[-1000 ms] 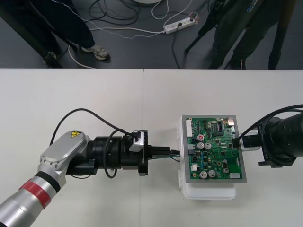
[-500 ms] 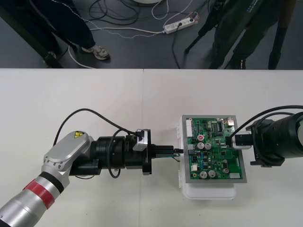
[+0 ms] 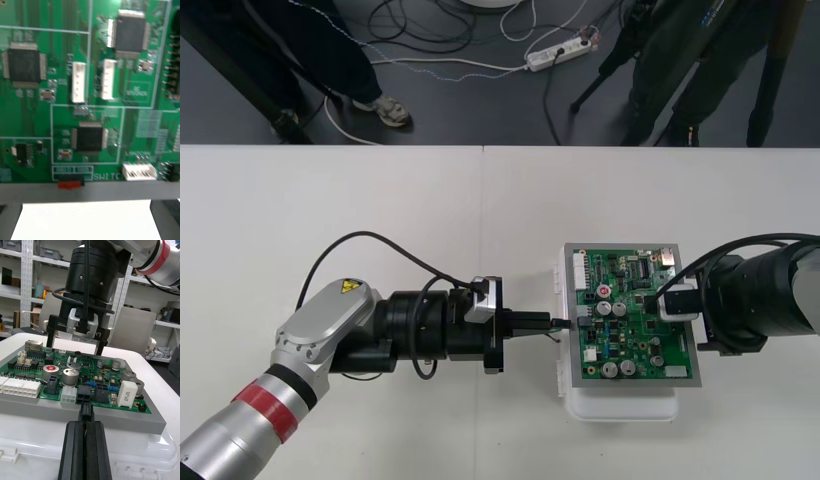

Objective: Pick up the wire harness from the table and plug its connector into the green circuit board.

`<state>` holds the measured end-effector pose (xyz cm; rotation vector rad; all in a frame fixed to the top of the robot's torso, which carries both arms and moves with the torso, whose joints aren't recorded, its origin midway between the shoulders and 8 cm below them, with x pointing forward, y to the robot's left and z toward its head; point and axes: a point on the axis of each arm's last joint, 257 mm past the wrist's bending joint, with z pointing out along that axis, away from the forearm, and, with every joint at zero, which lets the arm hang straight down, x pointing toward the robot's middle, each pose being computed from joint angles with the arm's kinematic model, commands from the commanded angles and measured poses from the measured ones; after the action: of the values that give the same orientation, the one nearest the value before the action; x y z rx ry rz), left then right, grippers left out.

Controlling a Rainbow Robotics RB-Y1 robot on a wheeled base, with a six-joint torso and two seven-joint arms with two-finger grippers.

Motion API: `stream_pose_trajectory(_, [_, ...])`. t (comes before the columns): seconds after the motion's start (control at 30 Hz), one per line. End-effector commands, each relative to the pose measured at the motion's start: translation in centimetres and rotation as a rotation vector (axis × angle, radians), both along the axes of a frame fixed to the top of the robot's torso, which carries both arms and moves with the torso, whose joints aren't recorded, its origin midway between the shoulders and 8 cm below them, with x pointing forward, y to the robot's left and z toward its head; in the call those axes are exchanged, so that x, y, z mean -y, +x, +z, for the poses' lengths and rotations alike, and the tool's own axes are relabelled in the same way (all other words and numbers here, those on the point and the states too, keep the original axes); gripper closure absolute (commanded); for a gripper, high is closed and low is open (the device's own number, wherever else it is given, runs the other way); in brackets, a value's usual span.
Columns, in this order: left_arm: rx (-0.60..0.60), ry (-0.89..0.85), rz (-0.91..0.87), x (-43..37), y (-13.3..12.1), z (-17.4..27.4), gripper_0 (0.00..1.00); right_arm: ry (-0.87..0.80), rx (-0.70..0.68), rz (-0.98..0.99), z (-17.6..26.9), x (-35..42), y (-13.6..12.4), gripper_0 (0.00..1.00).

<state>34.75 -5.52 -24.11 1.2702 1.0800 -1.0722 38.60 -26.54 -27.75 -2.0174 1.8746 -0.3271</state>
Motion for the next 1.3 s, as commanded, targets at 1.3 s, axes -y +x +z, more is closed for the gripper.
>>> stream_pose_trajectory(1.3, [0.068,-0.030,-0.018,3.1,0.1,1.9,1.00,-0.037,0.057,0.028,0.0,-1.8,0.0,0.00])
